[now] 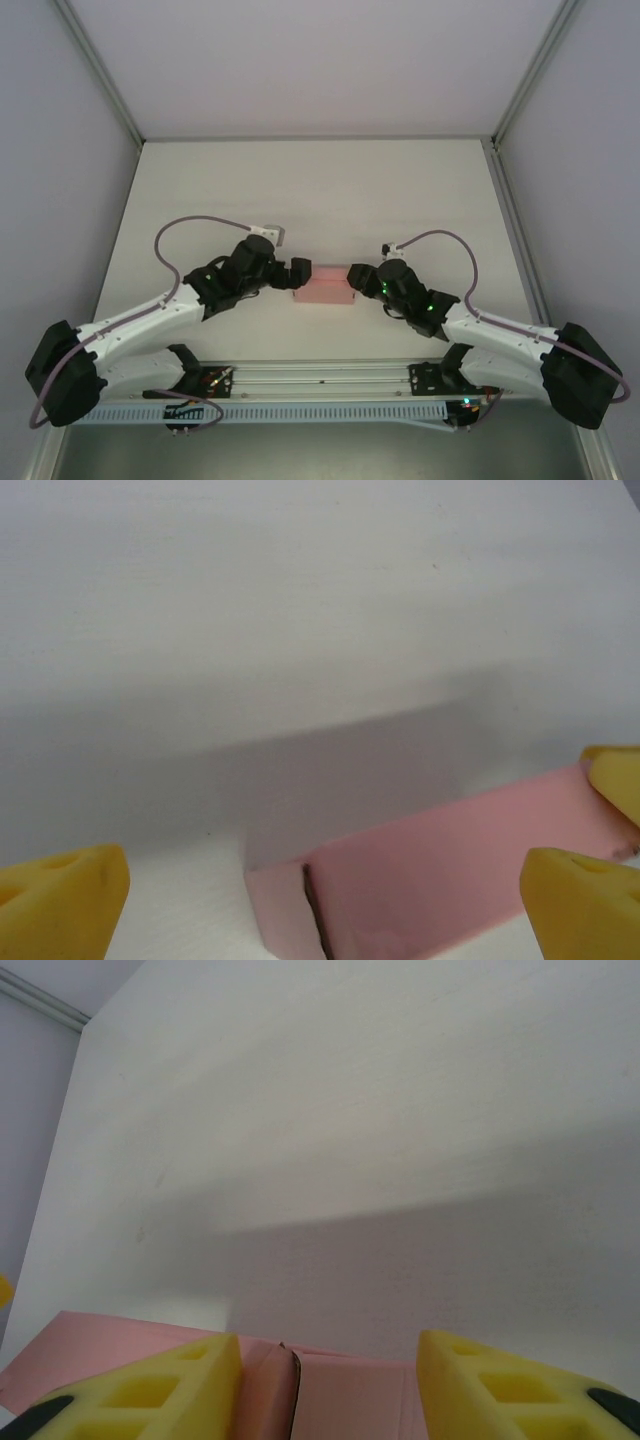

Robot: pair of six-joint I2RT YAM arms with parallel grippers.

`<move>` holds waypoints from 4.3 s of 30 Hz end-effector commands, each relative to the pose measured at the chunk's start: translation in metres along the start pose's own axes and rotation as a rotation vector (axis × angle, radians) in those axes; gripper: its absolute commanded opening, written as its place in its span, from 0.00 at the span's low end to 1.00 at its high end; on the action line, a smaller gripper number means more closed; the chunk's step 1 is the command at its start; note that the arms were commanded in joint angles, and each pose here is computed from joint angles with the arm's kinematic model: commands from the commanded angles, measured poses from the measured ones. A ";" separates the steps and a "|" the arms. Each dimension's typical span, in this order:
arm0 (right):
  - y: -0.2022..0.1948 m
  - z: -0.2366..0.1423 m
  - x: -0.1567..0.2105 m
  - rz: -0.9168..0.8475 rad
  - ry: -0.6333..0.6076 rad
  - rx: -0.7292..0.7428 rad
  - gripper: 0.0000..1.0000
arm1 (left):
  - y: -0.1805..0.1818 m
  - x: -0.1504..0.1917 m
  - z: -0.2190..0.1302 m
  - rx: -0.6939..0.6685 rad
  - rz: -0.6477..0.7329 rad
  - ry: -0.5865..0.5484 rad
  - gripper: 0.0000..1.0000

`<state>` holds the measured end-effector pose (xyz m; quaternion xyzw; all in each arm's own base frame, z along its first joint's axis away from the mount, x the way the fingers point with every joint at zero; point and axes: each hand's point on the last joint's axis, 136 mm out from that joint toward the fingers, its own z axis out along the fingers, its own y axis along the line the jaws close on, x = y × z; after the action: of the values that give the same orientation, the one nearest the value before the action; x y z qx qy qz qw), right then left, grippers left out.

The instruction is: Assemble paper box

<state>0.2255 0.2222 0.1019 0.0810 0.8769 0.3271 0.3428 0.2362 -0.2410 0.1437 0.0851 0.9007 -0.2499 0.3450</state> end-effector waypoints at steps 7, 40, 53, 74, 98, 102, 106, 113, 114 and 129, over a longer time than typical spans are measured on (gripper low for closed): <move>-0.070 0.002 0.047 -0.147 0.150 0.222 0.47 | 0.006 0.037 0.020 0.145 -0.095 0.104 0.66; -0.031 0.002 0.038 -0.363 0.048 0.006 0.34 | 0.013 0.063 0.024 0.162 0.055 0.039 0.42; 0.022 -0.022 -0.032 -0.371 -0.064 0.036 0.99 | 0.023 -0.046 -0.019 -0.132 0.028 -0.125 1.00; 0.065 0.018 0.043 -1.609 0.747 -0.119 1.00 | 0.146 -0.104 -0.027 -0.373 -0.129 -0.187 1.00; 0.072 0.072 -0.019 -1.923 0.464 0.274 0.36 | 0.144 -0.109 -0.037 -0.356 -0.085 -0.226 1.00; 0.071 0.092 -0.051 -2.038 0.187 0.424 0.38 | 0.147 -0.107 -0.039 -0.368 -0.089 -0.228 1.00; 0.057 0.114 -0.062 -2.047 0.104 0.489 0.40 | 0.150 -0.106 -0.041 -0.384 -0.093 -0.230 1.00; 0.031 0.148 -0.062 -1.997 0.020 0.505 0.42 | 0.153 -0.104 -0.041 -0.397 -0.097 -0.228 1.00; 0.026 0.152 -0.062 -1.997 0.017 0.513 0.43 | 0.154 -0.104 -0.041 -0.399 -0.095 -0.228 1.00; 0.016 0.110 -0.010 -1.852 0.369 0.223 0.99 | 0.155 -0.106 -0.041 -0.402 -0.087 -0.230 1.00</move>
<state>0.3334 0.2882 0.0557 -0.6456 0.6382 -0.2137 0.3608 0.3412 -0.0908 0.1760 -0.0556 0.8940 -0.0999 0.4333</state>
